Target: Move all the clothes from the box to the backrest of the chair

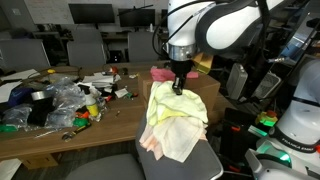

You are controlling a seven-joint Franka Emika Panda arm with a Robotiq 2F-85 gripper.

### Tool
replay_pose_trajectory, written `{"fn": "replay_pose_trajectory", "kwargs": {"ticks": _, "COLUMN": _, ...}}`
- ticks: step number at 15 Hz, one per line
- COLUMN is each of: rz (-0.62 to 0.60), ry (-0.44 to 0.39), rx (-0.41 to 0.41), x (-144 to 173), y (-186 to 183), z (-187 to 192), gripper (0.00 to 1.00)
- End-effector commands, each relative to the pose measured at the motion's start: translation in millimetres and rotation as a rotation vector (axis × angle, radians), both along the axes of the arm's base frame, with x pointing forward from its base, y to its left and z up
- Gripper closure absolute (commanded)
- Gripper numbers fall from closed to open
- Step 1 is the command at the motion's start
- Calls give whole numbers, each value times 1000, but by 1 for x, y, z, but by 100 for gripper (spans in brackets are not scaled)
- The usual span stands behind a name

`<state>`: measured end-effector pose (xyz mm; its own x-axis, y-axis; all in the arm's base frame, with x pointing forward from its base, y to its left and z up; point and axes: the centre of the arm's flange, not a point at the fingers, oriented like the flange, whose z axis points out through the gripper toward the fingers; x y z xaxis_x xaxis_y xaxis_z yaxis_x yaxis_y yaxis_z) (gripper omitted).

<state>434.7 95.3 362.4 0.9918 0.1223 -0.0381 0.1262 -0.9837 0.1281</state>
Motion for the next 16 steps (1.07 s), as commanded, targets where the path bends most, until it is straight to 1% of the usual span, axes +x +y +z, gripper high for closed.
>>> {"fn": "replay_pose_trajectory", "kwargs": {"ticks": 1, "rz": -10, "ry": -19, "rx": -15, "x": 2, "y": 4, "z": 3, "gripper": 65}}
{"fn": "replay_pose_trajectory", "kwargs": {"ticks": 2, "rz": -13, "ry": -23, "rx": -12, "x": 2, "y": 4, "z": 5, "gripper": 64}}
{"fn": "replay_pose_trajectory", "kwargs": {"ticks": 3, "rz": -17, "ry": -25, "rx": -10, "x": 3, "y": 3, "z": 7, "gripper": 58}}
{"fn": "replay_pose_trajectory", "kwargs": {"ticks": 10, "rz": -44, "ry": -60, "rx": 7, "x": 8, "y": -2, "z": 23, "gripper": 6}}
{"fn": "replay_pose_trajectory", "kwargs": {"ticks": 11, "rz": -49, "ry": -64, "rx": 8, "x": 8, "y": -3, "z": 25, "gripper": 1}}
{"fn": "replay_pose_trajectory", "kwargs": {"ticks": 16, "rz": -75, "ry": -97, "rx": 14, "x": 13, "y": -12, "z": 36, "gripper": 0}}
